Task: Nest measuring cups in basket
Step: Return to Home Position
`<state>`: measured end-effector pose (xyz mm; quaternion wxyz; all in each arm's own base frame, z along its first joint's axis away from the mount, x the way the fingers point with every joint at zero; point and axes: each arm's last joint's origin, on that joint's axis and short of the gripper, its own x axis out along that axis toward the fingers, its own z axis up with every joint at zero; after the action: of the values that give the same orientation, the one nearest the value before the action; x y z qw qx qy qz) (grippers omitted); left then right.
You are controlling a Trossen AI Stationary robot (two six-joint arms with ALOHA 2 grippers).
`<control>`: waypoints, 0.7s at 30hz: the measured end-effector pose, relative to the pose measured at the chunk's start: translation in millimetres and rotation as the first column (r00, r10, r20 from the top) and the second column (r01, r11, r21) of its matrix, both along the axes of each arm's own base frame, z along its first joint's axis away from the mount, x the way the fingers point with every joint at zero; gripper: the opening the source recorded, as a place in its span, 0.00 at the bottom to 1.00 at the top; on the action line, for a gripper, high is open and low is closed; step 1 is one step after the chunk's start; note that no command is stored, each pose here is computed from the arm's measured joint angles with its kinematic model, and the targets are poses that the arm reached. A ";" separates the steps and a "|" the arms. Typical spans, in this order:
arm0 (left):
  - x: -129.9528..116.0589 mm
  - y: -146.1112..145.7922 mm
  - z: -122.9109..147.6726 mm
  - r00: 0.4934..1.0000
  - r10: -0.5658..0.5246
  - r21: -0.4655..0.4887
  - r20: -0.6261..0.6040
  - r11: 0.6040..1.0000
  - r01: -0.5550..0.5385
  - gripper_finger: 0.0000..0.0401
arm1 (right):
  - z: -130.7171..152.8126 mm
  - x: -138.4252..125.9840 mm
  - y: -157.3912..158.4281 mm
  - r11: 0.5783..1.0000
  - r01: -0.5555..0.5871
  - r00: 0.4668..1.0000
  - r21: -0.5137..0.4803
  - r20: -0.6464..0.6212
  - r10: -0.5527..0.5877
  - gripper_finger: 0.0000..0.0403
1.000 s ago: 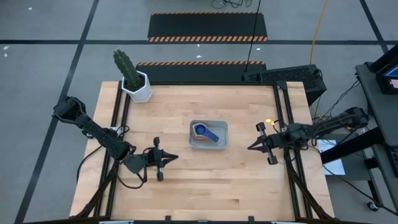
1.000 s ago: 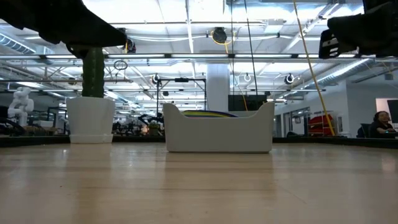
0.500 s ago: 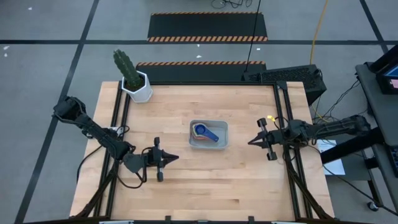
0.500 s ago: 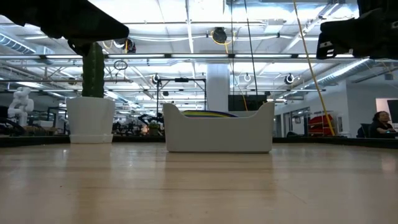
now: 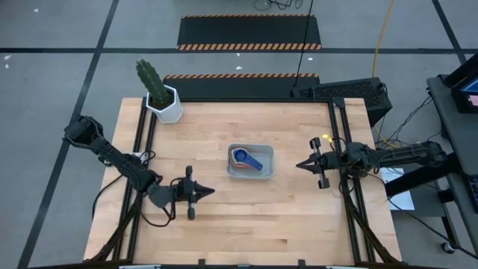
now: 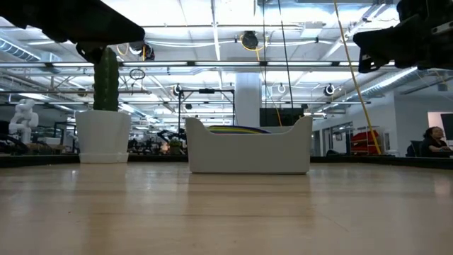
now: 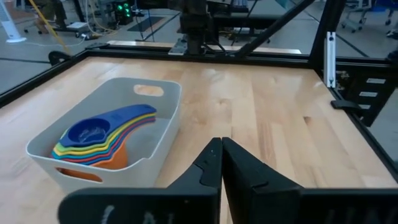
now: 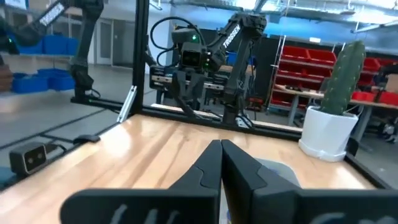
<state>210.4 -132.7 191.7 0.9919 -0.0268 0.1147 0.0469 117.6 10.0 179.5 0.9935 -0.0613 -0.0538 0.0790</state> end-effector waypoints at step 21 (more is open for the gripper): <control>-5.2 -8.0 0.5 0.999 -0.034 -0.005 0.006 0.999 0.034 0.02 | -12.2 -16.8 -0.8 1.000 -0.003 0.994 0.030 -0.112 0.007 0.00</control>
<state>205.3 -140.7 192.2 0.9928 -0.0275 0.1125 0.0296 100.7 9.2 167.3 0.9956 -0.0419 0.0007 0.0839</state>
